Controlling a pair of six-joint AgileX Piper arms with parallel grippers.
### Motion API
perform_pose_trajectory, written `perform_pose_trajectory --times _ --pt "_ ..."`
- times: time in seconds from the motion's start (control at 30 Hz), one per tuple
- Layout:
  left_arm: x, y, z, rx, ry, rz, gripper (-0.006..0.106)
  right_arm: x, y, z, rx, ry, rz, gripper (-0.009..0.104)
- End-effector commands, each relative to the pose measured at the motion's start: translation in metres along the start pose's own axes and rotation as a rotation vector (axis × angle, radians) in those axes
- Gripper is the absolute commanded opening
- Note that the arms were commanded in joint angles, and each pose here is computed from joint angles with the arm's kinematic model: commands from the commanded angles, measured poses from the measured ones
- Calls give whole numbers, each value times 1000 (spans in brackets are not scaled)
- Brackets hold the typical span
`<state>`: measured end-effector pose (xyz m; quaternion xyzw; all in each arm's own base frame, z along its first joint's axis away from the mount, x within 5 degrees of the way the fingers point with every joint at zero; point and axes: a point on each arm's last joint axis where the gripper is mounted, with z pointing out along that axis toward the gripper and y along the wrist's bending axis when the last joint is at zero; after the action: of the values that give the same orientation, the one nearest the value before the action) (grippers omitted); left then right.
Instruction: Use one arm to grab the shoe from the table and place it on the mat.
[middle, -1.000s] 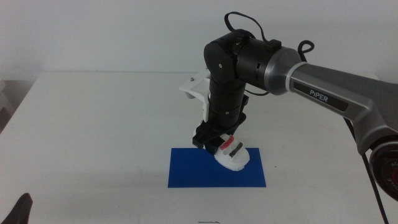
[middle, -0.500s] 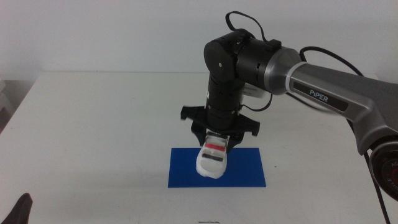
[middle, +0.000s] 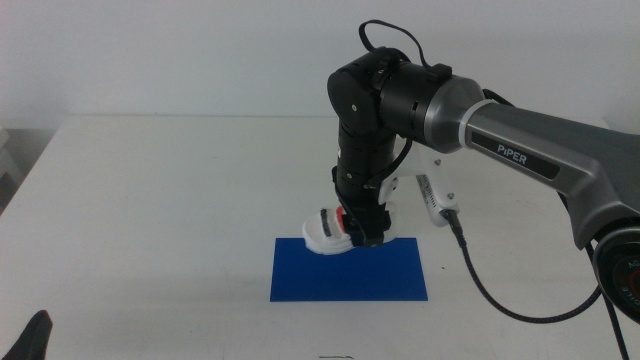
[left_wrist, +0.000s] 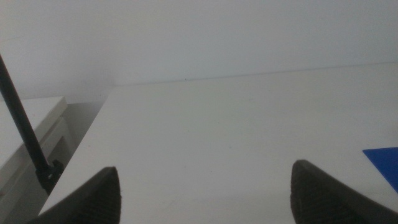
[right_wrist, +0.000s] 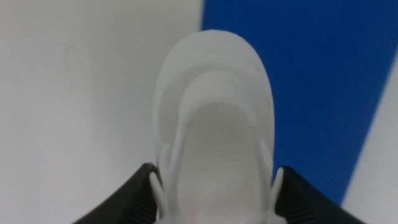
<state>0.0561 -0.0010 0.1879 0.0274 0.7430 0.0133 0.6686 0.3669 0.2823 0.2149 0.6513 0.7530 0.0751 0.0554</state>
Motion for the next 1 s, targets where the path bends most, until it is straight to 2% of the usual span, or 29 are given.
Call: perform_pose_trajectory --times 0.0,0.1,0.97 --pt "-10 0 -2 0 -105 -23 94 -9 -1 -33 -37 -54 6 -1" --pt "-10 0 -2 0 -105 -23 94 -11 2 -27 -46 -96 -10 -1" --pt "-10 0 -2 0 -105 -23 94 8 -10 -26 -13 -51 -34 -1"
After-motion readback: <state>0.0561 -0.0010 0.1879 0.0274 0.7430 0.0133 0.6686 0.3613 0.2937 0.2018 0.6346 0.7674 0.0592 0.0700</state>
